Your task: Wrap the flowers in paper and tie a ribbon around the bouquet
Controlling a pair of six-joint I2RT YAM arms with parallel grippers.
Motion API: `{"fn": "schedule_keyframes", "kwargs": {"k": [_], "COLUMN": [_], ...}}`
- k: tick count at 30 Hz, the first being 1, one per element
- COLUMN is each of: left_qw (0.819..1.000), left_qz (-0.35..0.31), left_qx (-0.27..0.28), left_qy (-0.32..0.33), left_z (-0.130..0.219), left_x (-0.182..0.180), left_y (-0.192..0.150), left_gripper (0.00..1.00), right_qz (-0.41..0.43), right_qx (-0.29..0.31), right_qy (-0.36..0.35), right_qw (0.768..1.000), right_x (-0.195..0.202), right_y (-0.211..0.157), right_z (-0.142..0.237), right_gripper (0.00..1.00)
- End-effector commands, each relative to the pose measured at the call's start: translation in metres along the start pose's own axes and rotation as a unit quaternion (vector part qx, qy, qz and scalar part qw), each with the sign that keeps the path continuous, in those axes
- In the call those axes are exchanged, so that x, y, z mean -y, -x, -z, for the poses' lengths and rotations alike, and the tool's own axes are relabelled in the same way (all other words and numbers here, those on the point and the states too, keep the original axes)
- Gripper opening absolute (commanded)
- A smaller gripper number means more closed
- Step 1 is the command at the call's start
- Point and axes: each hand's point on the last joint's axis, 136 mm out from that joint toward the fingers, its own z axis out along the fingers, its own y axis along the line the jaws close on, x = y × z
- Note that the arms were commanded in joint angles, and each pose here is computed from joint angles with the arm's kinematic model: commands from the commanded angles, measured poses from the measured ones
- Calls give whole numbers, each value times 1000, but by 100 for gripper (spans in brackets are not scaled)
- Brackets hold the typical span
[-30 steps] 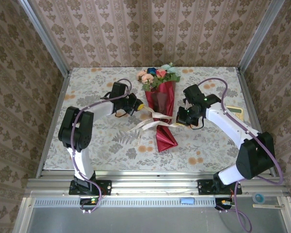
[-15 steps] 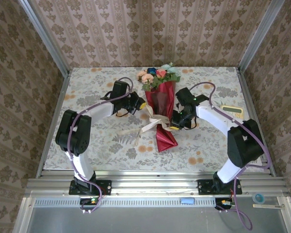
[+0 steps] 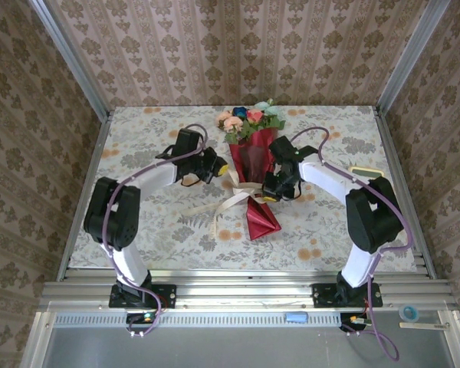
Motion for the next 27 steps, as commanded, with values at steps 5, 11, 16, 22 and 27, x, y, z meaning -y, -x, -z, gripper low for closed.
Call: {"fn": "schedule_keyframes", "kwargs": {"k": [5,11,16,22,27], "left_qw": [997,996,993,990,989], "left_qz": [65,72,72,72,95], "left_qx": [17,8,-40,-43,-24], "left_qy": [44,49,81,118,110], "left_z": [18,14,-15,-37,-45], "left_x": [-28,-22,-24,-29,-26], "left_y": [-9,-35,-63,-65,-55], "left_gripper": [29,36,43,43,43], "right_qz": [11,11,0,-5,-10], "right_qx": [32,24,22,20,16], "right_qy": [-27,-19,-19,-20,-23], "right_qw": [999,999,1000,1000,1000], "right_x": [8,11,17,21,26], "right_y": [1,-13,-18,-23,-26], "right_z": [26,34,31,29,22], "right_gripper": [0,0,0,0,0]}}
